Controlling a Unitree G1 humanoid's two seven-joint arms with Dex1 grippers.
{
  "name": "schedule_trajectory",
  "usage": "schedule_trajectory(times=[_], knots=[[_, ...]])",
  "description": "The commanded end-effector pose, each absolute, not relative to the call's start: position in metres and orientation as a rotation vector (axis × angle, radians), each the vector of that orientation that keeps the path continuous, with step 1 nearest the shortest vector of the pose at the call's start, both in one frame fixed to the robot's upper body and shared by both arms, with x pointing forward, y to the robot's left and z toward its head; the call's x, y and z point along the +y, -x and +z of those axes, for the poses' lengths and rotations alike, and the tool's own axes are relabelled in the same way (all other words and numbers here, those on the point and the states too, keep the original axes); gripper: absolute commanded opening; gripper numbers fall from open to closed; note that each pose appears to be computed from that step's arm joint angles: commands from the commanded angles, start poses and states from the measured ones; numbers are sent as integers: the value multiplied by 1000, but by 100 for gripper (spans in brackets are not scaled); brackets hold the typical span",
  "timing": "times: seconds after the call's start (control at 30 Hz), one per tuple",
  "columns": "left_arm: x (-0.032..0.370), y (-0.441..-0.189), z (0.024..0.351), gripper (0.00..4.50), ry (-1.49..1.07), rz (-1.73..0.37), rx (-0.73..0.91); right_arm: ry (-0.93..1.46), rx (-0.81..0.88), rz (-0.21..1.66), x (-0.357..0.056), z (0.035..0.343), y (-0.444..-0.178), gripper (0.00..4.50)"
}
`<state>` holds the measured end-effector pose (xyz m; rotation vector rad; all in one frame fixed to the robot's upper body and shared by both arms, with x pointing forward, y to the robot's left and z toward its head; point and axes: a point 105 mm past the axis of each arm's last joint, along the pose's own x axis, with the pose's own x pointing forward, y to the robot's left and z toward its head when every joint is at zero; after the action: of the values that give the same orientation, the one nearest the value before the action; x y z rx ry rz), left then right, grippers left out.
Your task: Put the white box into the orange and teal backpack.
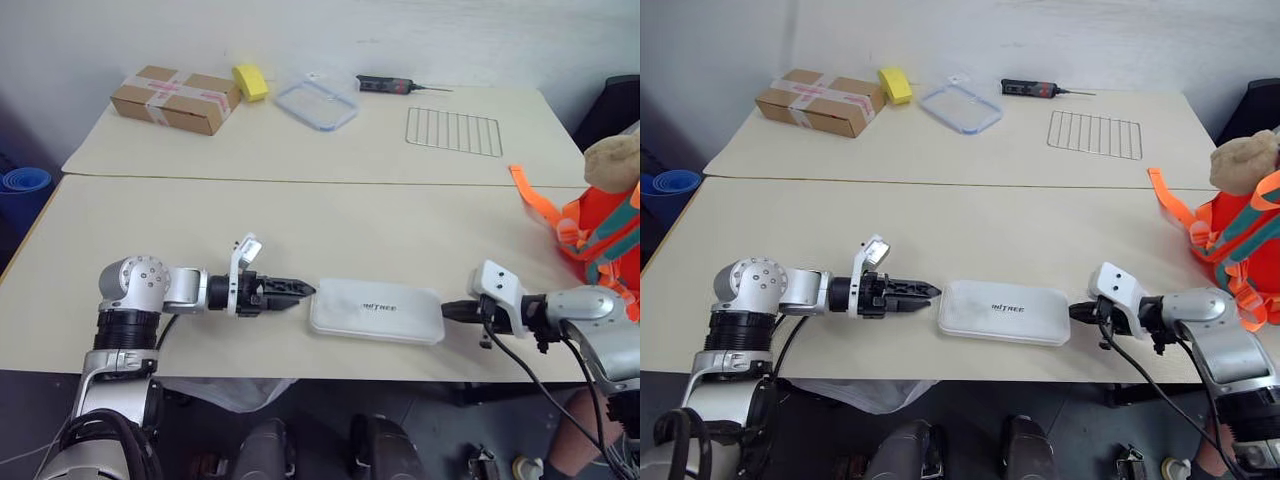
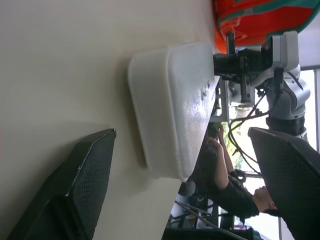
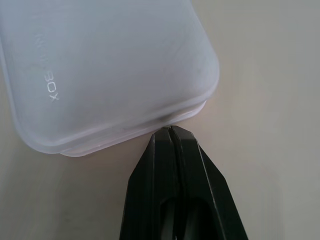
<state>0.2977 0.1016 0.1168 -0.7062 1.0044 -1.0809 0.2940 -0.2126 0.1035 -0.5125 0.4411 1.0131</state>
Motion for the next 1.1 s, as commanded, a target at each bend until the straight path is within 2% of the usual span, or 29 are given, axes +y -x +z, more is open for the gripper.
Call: schedule_trajectory(times=[0.03,0.17,0.2,0.3,0.43,0.53,0.57,0.67,0.77,0.87,0.93,1.0,1.1], knots=[[90,-295,114,447,745,-1107,1044,514,399,1037,-200,110,-297,0],[78,-301,119,447,790,-1121,1025,501,366,1045,-191,114,-301,0],[76,-302,119,429,794,-1121,1025,490,361,1058,-187,115,-299,0],[71,-305,122,361,828,-1130,1018,473,351,1084,-182,116,-295,0],[68,-307,126,233,854,-1145,1006,459,344,1056,-189,113,-294,0],[69,-305,132,141,856,-1181,973,372,344,913,-211,109,-297,0],[71,-304,136,126,867,-1196,943,341,357,874,-222,105,-292,0],[83,-306,143,125,843,-1205,794,280,299,796,-245,107,-271,87],[95,-293,145,125,702,-1276,654,240,180,634,-272,121,-253,189],[112,-283,135,125,408,-1339,527,255,167,373,-326,127,-225,294],[122,-283,138,125,235,-1386,365,247,53,140,-366,149,-207,365],[125,-280,144,125,186,-1433,291,246,-68,-4,-385,170,-199,435],[120,-279,157,125,188,-1480,210,265,-122,-94,-395,180,-201,446]])
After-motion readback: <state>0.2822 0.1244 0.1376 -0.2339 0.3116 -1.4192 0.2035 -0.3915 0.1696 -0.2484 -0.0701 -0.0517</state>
